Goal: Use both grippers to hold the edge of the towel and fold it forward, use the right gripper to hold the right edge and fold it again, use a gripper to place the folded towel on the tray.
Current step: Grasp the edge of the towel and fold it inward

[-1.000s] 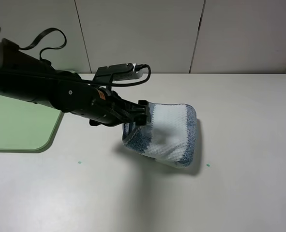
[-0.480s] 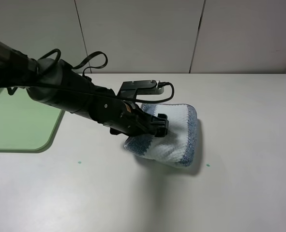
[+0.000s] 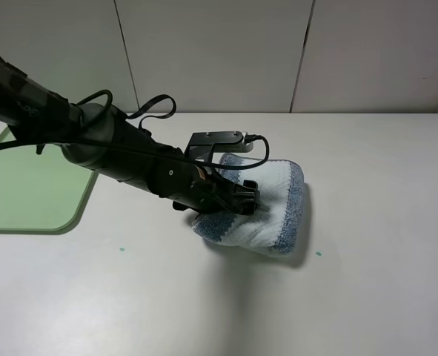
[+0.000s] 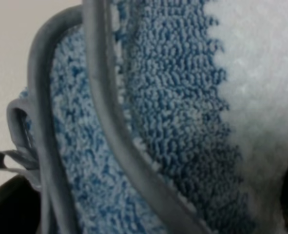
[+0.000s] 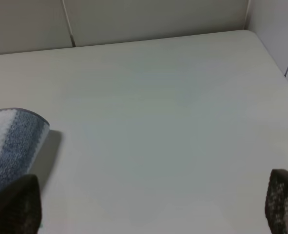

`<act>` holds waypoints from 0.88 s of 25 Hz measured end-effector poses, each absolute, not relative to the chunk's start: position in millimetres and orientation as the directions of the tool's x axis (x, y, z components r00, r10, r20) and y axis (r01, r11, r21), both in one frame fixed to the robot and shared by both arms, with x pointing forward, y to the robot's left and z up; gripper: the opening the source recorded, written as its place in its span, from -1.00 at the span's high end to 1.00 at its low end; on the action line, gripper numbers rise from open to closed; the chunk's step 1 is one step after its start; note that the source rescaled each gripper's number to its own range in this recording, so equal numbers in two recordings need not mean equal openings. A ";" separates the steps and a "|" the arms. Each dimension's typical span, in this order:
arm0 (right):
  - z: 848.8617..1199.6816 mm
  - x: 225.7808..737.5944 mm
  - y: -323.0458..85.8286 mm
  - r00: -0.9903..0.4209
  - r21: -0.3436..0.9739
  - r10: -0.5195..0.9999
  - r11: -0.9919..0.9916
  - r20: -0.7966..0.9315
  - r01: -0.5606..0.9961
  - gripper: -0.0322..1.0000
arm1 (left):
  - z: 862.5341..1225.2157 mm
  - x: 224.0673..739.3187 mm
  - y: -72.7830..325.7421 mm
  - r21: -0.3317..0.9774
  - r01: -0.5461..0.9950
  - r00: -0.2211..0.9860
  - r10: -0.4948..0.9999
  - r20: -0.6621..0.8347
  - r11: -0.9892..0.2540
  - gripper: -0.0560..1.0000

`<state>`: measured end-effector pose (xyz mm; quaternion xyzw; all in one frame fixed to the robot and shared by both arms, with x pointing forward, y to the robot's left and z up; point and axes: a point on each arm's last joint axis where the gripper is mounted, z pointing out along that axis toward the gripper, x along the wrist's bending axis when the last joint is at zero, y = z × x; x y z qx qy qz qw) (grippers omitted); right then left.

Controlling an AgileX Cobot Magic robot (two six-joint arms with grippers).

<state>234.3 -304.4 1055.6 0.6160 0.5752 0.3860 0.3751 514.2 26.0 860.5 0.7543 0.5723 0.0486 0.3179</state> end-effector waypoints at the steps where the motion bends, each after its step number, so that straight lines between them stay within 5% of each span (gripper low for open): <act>1: 1055.6 234.3 -304.4 0.040 0.906 0.998 -0.057 0.044 0.419 -1.00 | 860.0 514.5 25.9 0.536 0.832 0.341 0.894 -0.290 -0.143 -0.93; 7: 1055.6 234.3 -304.4 0.040 0.906 0.998 -0.057 0.044 0.419 -1.00 | 858.9 514.7 24.1 0.545 0.826 0.347 0.892 -0.290 -0.144 -0.77; 11: 1055.6 234.3 -304.4 0.040 0.906 0.998 -0.057 0.044 0.419 -1.00 | 857.9 512.6 20.8 0.552 0.821 0.355 0.888 -0.292 -0.146 -0.49; 17: 1055.6 234.3 -304.2 0.039 0.906 0.998 -0.058 0.045 0.419 -1.00 | 856.1 512.7 20.4 0.553 0.821 0.351 0.889 -0.295 -0.141 0.42; 22: 1055.6 234.3 -304.2 0.039 0.906 0.998 -0.058 0.045 0.419 -1.00 | 856.1 512.7 20.4 0.553 0.821 0.351 0.889 -0.295 -0.141 0.46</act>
